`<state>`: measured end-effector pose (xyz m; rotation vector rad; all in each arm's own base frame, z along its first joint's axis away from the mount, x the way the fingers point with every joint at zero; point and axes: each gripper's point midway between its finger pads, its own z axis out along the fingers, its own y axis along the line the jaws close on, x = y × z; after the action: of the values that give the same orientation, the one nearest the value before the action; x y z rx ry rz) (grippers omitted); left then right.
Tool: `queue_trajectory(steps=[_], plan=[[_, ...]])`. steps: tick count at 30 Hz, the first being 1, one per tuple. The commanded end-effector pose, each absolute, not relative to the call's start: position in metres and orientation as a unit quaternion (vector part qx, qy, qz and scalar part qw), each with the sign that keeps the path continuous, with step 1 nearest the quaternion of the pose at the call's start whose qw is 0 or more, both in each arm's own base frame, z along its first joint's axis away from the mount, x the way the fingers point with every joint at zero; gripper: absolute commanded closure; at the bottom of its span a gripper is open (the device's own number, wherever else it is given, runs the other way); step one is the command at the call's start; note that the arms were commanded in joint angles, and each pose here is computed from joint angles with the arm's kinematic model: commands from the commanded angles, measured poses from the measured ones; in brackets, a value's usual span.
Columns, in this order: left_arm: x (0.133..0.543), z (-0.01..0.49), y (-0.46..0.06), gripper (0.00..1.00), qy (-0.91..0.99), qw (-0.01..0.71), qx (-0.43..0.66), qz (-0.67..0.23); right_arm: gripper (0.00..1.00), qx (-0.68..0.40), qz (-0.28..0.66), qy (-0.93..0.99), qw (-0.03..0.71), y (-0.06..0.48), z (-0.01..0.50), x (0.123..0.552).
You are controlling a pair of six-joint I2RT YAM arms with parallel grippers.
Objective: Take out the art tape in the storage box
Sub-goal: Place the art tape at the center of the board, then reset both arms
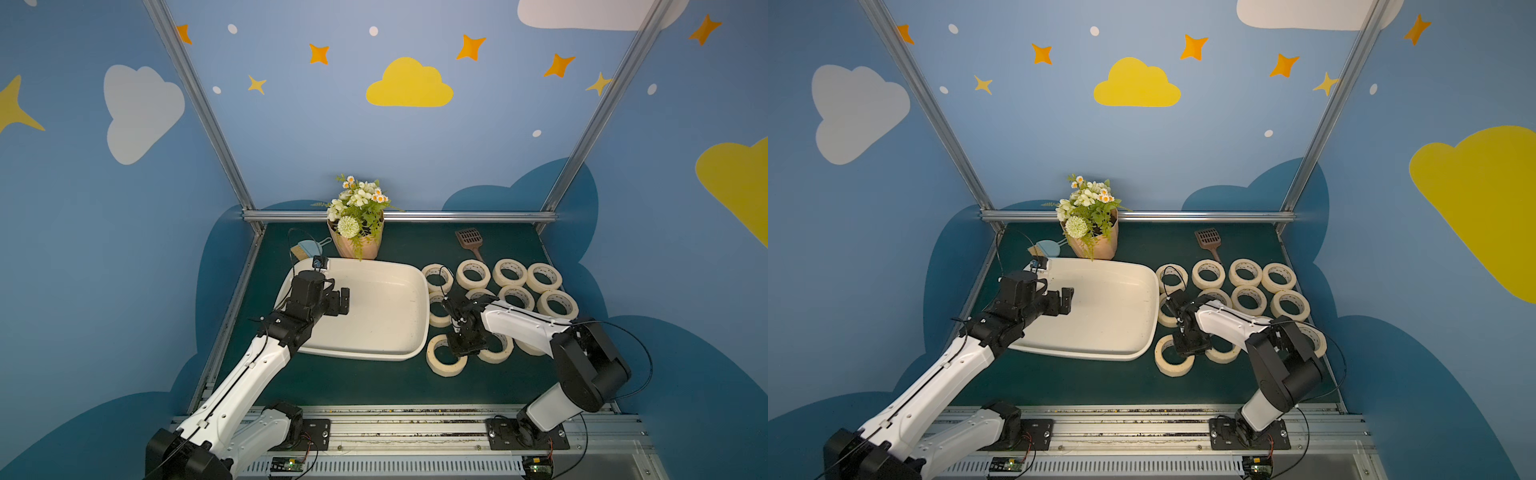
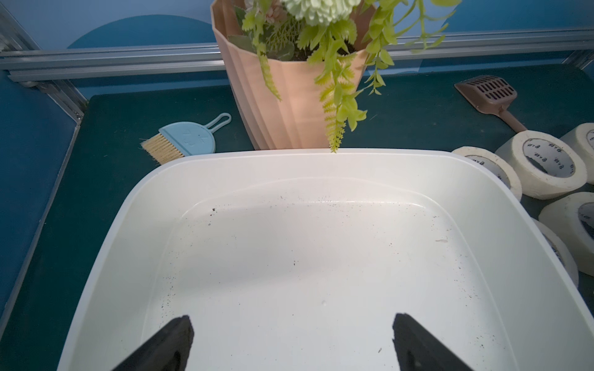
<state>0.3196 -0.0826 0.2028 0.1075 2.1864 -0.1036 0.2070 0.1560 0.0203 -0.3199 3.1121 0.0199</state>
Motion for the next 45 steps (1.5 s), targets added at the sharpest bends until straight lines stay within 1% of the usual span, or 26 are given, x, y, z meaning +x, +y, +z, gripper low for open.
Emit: queue_trajectory(steps=[1, 5, 7, 9, 13, 14, 15, 17, 21, 25, 28, 32, 34, 37, 41, 45], plan=[[0.323, 0.213, -0.079, 0.0, 0.874, 0.482, 0.046, -0.036, 1.0, -0.082, -0.004, 0.995, 0.057, 0.155, 0.01, 0.228], [0.325, 0.214, -0.079, 0.0, 0.872, 0.486, 0.047, -0.039, 1.0, -0.06, -0.038, 0.995, 0.068, 0.14, 0.0, 0.229], [0.325, 0.213, -0.079, 0.0, 0.872, 0.485, 0.047, -0.039, 0.78, -0.059, -0.043, 0.995, 0.069, 0.139, 0.001, 0.229], [0.324, 0.212, -0.079, 0.0, 0.873, 0.484, 0.048, -0.038, 0.5, -0.06, -0.041, 0.994, 0.078, 0.14, 0.006, 0.23], [0.325, 0.212, -0.078, 0.0, 0.873, 0.485, 0.05, -0.034, 0.19, -0.073, -0.025, 0.991, 0.109, 0.144, 0.036, 0.235], [0.326, 0.213, -0.077, 0.0, 0.872, 0.486, 0.051, -0.033, 0.08, -0.079, -0.015, 0.989, 0.125, 0.145, 0.051, 0.237], [0.327, 0.213, -0.077, 0.0, 0.871, 0.487, 0.053, -0.031, 0.04, -0.084, -0.002, 0.986, 0.144, 0.147, 0.066, 0.24], [0.329, 0.214, -0.074, 0.0, 0.868, 0.492, 0.052, -0.027, 0.02, -0.088, 0.02, 0.978, 0.191, 0.144, 0.1, 0.247], [0.342, 0.21, -0.063, 0.0, 0.859, 0.51, 0.04, -0.027, 0.02, -0.09, 0.051, 0.95, 0.296, 0.127, 0.158, 0.269], [0.359, 0.195, -0.059, 0.0, 0.852, 0.521, 0.047, -0.038, 0.02, -0.049, 0.05, 0.921, 0.382, 0.091, 0.18, 0.301], [0.372, 0.174, -0.058, 0.0, 0.853, 0.516, 0.064, -0.035, 0.02, 0.032, 0.061, 0.907, 0.415, 0.055, 0.175, 0.326], [0.384, 0.155, -0.049, 0.0, 0.858, 0.509, 0.064, -0.026, 0.02, 0.138, -0.013, 0.896, 0.421, -0.004, 0.158, 0.345], [0.388, 0.15, -0.045, 0.0, 0.858, 0.509, 0.062, -0.034, 0.02, 0.156, -0.039, 0.89, 0.427, -0.018, 0.144, 0.355], [0.397, 0.137, -0.033, 0.0, 0.857, 0.512, 0.051, -0.032, 0.02, 0.149, -0.068, 0.887, 0.431, -0.03, 0.117, 0.372], [0.408, 0.111, -0.012, 0.0, 0.864, 0.501, 0.024, -0.044, 0.01, 0.129, -0.075, 0.893, 0.425, -0.033, 0.093, 0.388], [0.41, 0.089, -0.007, 0.0, 0.866, 0.497, 0.014, -0.06, 0.02, 0.077, -0.07, 0.89, 0.444, -0.023, 0.095, 0.409]])
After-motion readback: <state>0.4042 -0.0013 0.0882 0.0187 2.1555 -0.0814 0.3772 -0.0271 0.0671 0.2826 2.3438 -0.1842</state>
